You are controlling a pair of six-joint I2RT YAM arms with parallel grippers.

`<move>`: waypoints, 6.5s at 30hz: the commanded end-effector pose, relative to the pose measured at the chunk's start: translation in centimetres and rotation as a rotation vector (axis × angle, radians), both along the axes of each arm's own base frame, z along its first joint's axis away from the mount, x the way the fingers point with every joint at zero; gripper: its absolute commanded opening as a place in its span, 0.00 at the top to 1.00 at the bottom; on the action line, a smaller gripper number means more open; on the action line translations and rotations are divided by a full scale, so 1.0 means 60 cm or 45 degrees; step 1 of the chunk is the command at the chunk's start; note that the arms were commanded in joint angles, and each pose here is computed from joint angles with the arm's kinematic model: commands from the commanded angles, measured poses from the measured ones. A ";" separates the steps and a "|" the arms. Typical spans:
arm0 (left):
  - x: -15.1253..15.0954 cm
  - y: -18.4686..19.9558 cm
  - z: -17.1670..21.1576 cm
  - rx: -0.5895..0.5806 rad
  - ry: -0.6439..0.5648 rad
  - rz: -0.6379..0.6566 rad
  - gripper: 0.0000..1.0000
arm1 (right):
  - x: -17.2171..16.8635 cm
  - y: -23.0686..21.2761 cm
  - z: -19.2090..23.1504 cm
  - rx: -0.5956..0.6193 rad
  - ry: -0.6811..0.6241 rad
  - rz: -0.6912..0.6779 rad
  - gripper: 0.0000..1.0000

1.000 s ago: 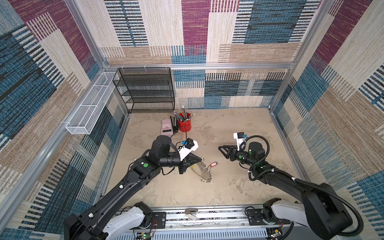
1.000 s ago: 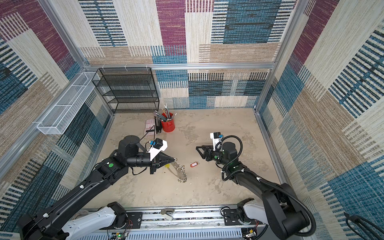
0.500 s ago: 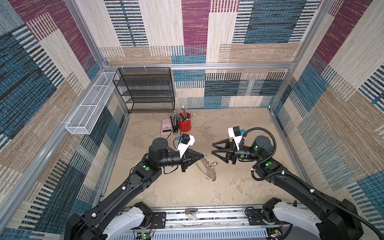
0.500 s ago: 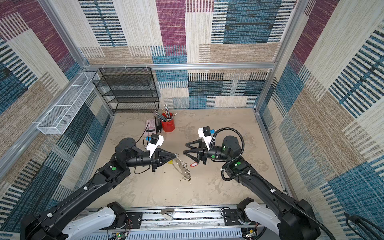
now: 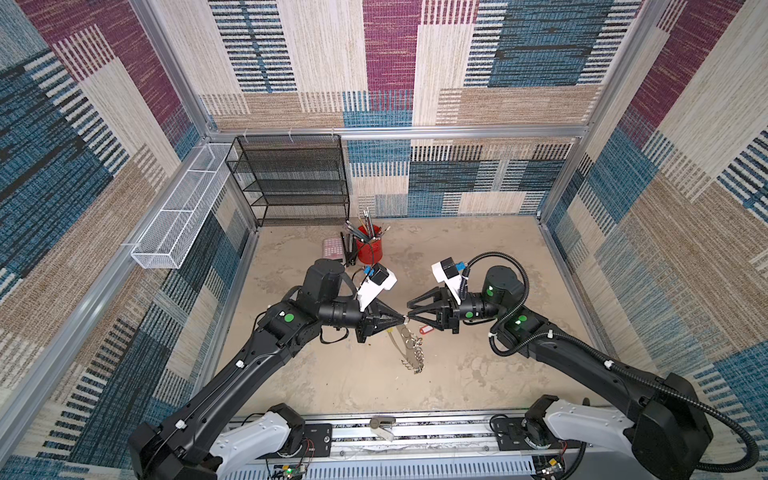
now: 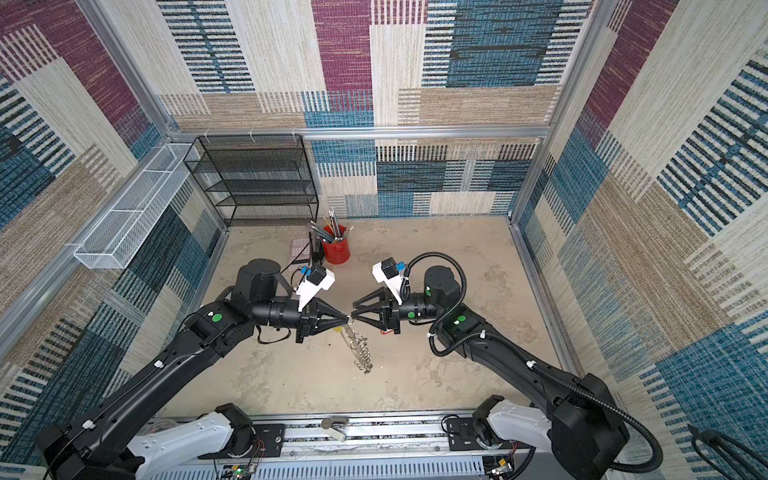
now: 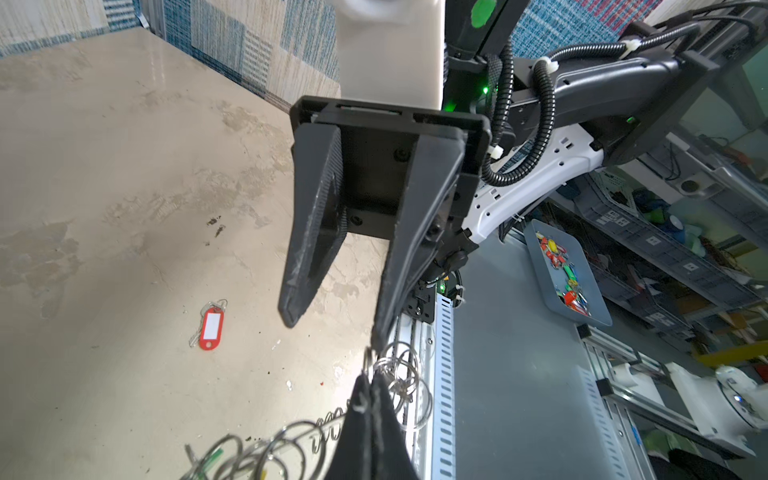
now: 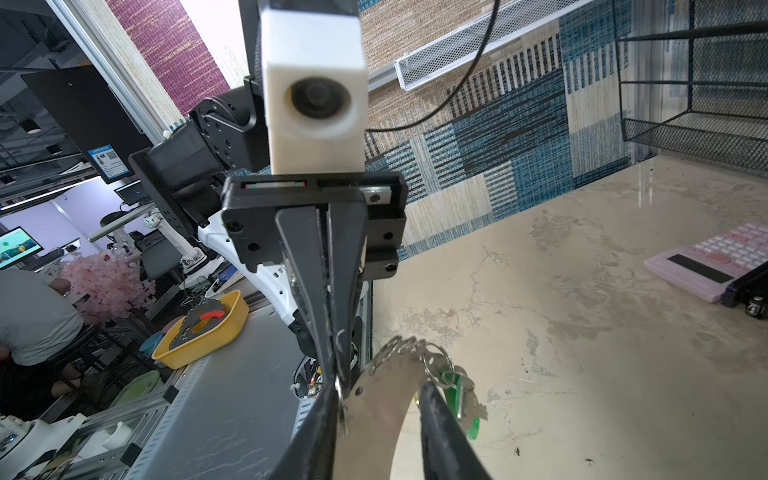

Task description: Put the keys on the keyring

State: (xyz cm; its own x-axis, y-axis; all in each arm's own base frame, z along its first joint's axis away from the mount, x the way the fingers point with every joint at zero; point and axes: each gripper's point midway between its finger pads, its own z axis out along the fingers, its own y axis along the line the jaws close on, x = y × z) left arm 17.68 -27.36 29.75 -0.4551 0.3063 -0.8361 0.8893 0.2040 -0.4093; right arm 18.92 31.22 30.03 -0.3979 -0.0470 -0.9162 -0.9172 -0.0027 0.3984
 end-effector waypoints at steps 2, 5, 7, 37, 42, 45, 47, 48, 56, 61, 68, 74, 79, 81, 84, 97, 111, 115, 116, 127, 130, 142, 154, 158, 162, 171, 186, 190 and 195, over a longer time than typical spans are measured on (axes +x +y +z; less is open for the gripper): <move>-0.007 -0.002 0.011 -0.013 -0.043 -0.069 1.00 | -0.006 0.007 -0.003 0.001 -0.016 0.024 0.67; 0.001 -0.002 0.011 -0.010 -0.051 -0.055 1.00 | -0.010 0.006 -0.003 -0.008 -0.020 0.032 0.68; 0.007 -0.005 0.011 -0.010 -0.050 -0.053 1.00 | -0.015 0.004 -0.001 -0.006 -0.027 0.040 0.68; 0.028 0.049 0.050 -0.388 -0.012 0.198 0.59 | -0.001 -0.003 0.047 0.162 -0.109 -0.003 1.00; 0.017 0.055 0.045 -0.509 -0.047 0.201 0.50 | -0.012 -0.002 0.054 0.215 -0.087 0.062 1.00; 0.017 0.051 0.045 -0.535 -0.044 0.182 0.49 | -0.013 -0.002 0.055 0.241 -0.070 0.076 1.00; 0.020 0.047 0.043 -0.539 -0.041 0.172 0.51 | -0.015 -0.001 0.055 0.253 -0.058 0.093 1.00; 0.021 0.045 0.044 -0.547 -0.039 0.166 0.52 | -0.016 -0.001 0.055 0.260 -0.055 0.100 1.00; 0.014 0.027 0.043 -0.546 -0.018 0.094 0.66 | -0.015 0.001 0.052 0.265 -0.040 0.107 1.00; 0.006 0.016 0.044 -0.531 -0.024 0.067 0.67 | -0.009 0.003 0.048 0.254 -0.034 0.093 1.00; 0.008 0.006 0.044 -0.517 -0.032 0.073 0.75 | -0.008 0.004 0.047 0.249 -0.034 0.087 1.00; 0.013 0.002 0.044 -0.511 -0.026 0.086 0.83 | -0.008 0.003 0.045 0.242 -0.029 0.089 1.00; 0.016 0.001 0.043 -0.504 -0.020 0.092 0.89 | -0.009 0.003 0.045 0.241 -0.030 0.091 1.00; 0.017 0.001 0.042 -0.500 -0.021 0.096 0.92 | -0.008 0.004 0.042 0.236 -0.025 0.091 1.00; 0.021 0.001 0.041 -0.498 -0.015 0.113 0.98 | -0.007 0.005 0.038 0.228 -0.020 0.088 1.00; 0.016 0.013 0.014 -0.208 -0.081 0.110 1.00 | 0.034 -0.034 0.037 0.190 -0.033 0.024 0.61; -0.004 0.027 0.021 0.124 -0.060 -0.035 1.00 | 0.032 -0.027 0.036 0.108 -0.086 0.091 0.45; 0.000 0.026 0.024 0.163 -0.053 -0.051 1.00 | 0.020 -0.016 0.033 0.100 -0.090 0.125 0.44; 0.000 0.026 0.025 0.169 -0.051 -0.056 1.00 | 0.017 -0.013 0.032 0.098 -0.092 0.137 0.44; 0.016 0.012 0.031 0.273 -0.018 -0.087 1.00 | 0.010 0.005 0.022 0.082 -0.096 0.169 0.57; 0.017 0.009 0.025 0.309 -0.016 -0.091 1.00 | 0.009 0.006 0.022 0.083 -0.100 0.172 0.61; 0.029 0.004 0.031 0.339 -0.038 -0.071 1.00 | 0.012 0.007 0.014 0.068 -0.092 0.156 0.77; 0.036 0.000 0.025 0.365 -0.027 -0.067 1.00 | 0.012 0.009 0.014 0.074 -0.088 0.159 0.91; 0.035 -0.002 0.022 0.360 -0.022 -0.070 1.00 | 0.016 0.010 0.012 0.077 -0.086 0.142 1.00; 0.034 -0.004 0.021 0.314 -0.014 -0.054 0.99 | 0.019 0.009 0.010 0.088 -0.078 0.118 1.00; 0.050 0.039 0.051 0.000 -0.123 0.221 0.67 | 0.020 0.011 0.025 0.166 -0.039 0.134 1.00; 0.064 0.049 0.050 -0.534 -0.186 0.417 0.51 | 0.018 0.009 0.036 0.235 -0.003 0.148 1.00; 0.044 0.034 0.053 -0.564 -0.173 0.281 0.57 | 0.019 0.009 0.035 0.229 -0.001 0.139 1.00; 0.034 0.025 0.045 -0.539 -0.176 0.220 0.61 | 0.022 0.010 0.038 0.233 -0.003 0.131 1.00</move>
